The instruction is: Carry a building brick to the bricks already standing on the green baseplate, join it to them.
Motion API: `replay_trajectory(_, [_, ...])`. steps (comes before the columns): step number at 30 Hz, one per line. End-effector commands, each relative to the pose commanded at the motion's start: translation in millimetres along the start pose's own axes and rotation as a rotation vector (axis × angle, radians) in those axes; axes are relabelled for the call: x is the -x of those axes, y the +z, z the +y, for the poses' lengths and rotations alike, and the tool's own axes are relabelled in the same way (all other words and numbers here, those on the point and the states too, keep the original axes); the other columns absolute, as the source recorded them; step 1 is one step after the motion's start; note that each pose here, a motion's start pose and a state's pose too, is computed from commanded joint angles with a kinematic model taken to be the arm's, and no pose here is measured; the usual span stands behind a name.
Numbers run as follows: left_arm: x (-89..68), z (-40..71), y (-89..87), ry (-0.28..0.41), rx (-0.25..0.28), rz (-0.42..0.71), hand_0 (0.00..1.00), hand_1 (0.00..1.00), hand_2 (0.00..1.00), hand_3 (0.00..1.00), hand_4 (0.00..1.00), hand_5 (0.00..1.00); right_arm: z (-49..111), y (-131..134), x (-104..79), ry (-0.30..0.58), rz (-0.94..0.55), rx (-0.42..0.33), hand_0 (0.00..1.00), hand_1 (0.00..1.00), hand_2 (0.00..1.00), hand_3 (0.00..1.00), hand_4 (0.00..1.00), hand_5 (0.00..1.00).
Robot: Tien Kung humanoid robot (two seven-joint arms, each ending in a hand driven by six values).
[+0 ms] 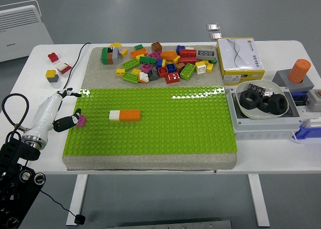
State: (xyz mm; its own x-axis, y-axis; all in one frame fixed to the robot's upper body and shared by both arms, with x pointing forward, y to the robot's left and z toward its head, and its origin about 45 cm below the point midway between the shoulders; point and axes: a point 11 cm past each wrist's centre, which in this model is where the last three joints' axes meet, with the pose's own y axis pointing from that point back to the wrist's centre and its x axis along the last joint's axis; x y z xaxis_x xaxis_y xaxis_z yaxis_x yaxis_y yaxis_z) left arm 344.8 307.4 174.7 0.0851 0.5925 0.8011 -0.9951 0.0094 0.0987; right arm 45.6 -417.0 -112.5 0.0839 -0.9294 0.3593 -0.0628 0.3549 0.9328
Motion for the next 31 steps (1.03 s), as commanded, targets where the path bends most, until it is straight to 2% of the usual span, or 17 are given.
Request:
replay_trajectory(2, [-0.2, 0.2, -1.0, 0.008, -0.005, 0.010, 0.953, 0.941, 0.942, 0.560, 0.500, 0.002, 0.0, -0.1, 0.0, 0.000, 0.000, 0.000, 0.516, 0.718, 0.782, 0.784, 0.795, 0.871])
replay_trajectory(3, [0.0, 0.3, -1.2, 0.011, -0.007, 0.015, 0.950, 0.941, 0.940, 0.522, 0.530, 0.002, 0.0, -0.1, 0.0, 0.000, 0.000, 0.000, 0.515, 0.715, 0.781, 0.784, 0.796, 0.874])
replay_trajectory(9, [-0.3, 0.7, -1.3, 0.022, -0.008, 0.034, 0.948, 0.939, 0.940, 0.520, 0.532, 0.002, 0.0, -0.1, -0.5, 0.001, 0.002, 0.000, 0.516, 0.715, 0.781, 0.783, 0.795, 0.871])
replay_trajectory(27, [-4.9, 0.5, -4.1, 0.036, -0.012, 0.050, 0.946, 0.938, 0.942, 0.530, 0.551, 0.002, -0.1, -0.3, -1.3, 0.002, 0.001, -0.002, 0.516, 0.715, 0.779, 0.784, 0.798, 0.865])
replay_trajectory(28, [-5.6, 0.6, -4.5, 0.038, -0.012, 0.050, 0.945, 0.939, 0.946, 0.556, 0.585, 0.002, -0.1, -0.3, -1.5, 0.002, 0.001, -0.002, 0.516, 0.715, 0.779, 0.783, 0.798, 0.863])
replay_trajectory(31, [-7.3, 0.6, -5.4, 0.043, -0.014, 0.051, 0.945, 0.939, 0.946, 0.556, 0.585, 0.002, -0.1, -0.1, -2.3, 0.003, 0.000, -0.002, 0.516, 0.715, 0.779, 0.783, 0.798, 0.863])
